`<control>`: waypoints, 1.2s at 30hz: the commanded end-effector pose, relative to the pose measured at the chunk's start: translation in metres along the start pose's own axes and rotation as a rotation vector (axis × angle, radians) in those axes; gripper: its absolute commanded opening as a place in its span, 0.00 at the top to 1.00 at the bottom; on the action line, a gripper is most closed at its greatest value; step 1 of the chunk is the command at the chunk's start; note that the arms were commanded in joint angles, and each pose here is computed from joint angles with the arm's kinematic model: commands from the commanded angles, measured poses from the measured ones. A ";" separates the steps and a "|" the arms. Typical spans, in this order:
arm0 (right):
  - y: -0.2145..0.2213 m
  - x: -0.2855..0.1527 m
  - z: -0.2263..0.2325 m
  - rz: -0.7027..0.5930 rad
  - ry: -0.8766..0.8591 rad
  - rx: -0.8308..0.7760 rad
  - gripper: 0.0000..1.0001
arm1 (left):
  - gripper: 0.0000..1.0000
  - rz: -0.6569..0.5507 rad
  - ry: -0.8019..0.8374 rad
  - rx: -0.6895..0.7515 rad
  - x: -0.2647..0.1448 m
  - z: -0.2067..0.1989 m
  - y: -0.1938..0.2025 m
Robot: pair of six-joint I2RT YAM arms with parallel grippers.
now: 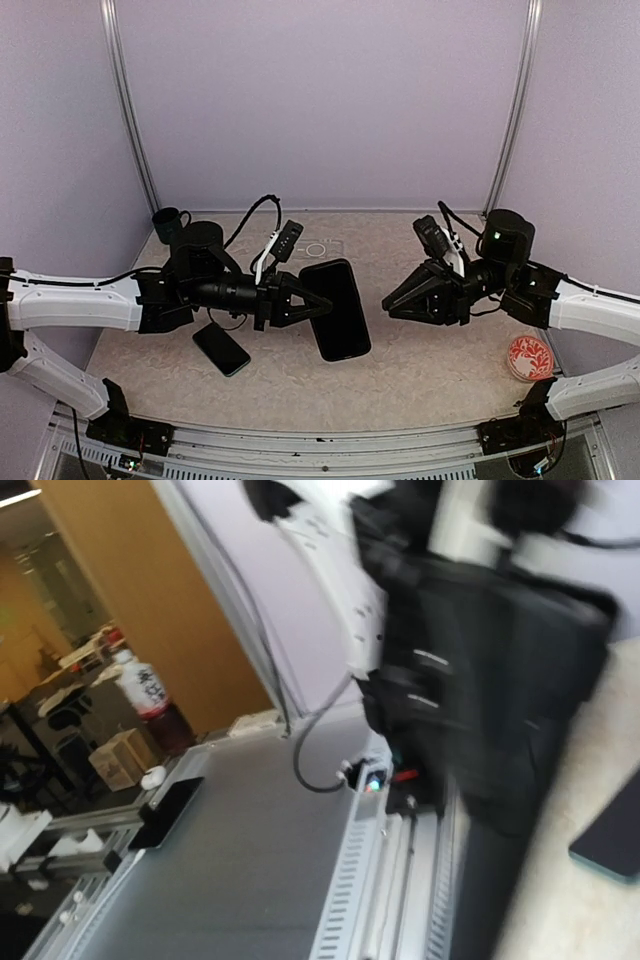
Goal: Put the phone into the phone case
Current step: Press the corner of the phone case at the bottom right corner of the phone case.
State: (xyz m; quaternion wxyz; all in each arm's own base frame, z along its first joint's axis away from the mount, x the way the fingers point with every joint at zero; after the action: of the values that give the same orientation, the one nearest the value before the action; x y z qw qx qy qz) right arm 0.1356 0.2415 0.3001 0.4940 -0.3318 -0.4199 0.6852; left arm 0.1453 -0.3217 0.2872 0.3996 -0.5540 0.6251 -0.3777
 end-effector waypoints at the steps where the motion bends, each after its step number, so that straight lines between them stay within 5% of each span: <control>1: -0.003 -0.010 0.020 0.011 -0.090 -0.072 0.80 | 1.00 -0.035 -0.044 0.013 -0.009 0.005 -0.007; 10: -0.003 -0.011 -0.001 0.001 0.085 -0.035 0.43 | 1.00 -0.042 -0.056 0.011 -0.010 0.006 -0.008; 17: -0.001 -0.008 -0.039 0.025 0.324 0.047 0.41 | 1.00 -0.048 -0.094 -0.002 -0.011 0.010 -0.008; 36: 0.007 -0.014 -0.048 -0.146 0.414 0.060 0.31 | 1.00 -0.249 -0.234 -0.036 -0.029 0.024 -0.027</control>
State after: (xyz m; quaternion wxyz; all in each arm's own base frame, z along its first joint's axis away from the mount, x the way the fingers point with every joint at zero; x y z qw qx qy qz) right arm 0.1756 0.2418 0.2670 0.5976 -0.4310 -0.2994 0.6061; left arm 0.1748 -0.3070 0.2606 0.4363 -0.6332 0.5761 -0.2770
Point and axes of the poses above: each gripper's point midway between its finger pads, its own x axis out along the fingers, its own z axis along the line the jaws close on, y = z × x, the point moved 8 cm from there along -x, back along the fingers, and after that the axes turned 3 degrees about x, right-handed, at the moved point
